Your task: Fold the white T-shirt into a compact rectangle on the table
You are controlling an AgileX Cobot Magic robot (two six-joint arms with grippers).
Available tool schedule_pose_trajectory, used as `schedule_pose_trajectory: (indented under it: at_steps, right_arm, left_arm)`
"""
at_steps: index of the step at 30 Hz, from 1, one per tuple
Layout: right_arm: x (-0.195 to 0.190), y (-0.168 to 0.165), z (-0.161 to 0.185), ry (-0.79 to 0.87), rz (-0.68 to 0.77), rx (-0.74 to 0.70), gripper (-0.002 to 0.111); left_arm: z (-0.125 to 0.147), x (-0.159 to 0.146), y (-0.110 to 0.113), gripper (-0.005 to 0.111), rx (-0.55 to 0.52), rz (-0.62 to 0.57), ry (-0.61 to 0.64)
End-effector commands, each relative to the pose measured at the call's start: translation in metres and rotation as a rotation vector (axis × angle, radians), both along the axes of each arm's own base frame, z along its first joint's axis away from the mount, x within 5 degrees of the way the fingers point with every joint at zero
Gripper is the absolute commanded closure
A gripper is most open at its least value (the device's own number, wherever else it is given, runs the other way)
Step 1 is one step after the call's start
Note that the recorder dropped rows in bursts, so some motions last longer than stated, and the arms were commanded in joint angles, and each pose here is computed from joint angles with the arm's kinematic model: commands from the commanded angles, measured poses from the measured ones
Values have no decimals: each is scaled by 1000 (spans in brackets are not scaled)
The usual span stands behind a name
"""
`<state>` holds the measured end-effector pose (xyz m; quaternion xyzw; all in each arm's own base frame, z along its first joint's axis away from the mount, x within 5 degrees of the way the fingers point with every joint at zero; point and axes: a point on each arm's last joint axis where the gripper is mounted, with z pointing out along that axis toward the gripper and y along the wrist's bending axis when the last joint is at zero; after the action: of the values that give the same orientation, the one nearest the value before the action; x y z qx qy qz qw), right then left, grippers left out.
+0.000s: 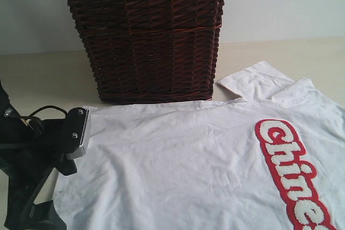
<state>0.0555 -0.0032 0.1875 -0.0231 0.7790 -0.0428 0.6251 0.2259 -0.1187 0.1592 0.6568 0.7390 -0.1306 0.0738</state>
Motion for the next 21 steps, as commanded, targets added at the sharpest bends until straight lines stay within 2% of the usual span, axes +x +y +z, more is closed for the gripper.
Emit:
schedule_pose_trajectory:
  at_steps: [1, 7, 21]
  right_arm:
    - [0, 0, 0, -10, -1, -8, 91]
    - [0, 0, 0, -10, -1, -8, 91]
    - [0, 0, 0, -10, -1, -8, 91]
  left_arm:
    - [-10, -9, 1, 13, -21, -10, 23]
    - [-31, -13, 5, 13, 28, -28, -39]
    - [-47, -12, 5, 13, 61, -62, -2]
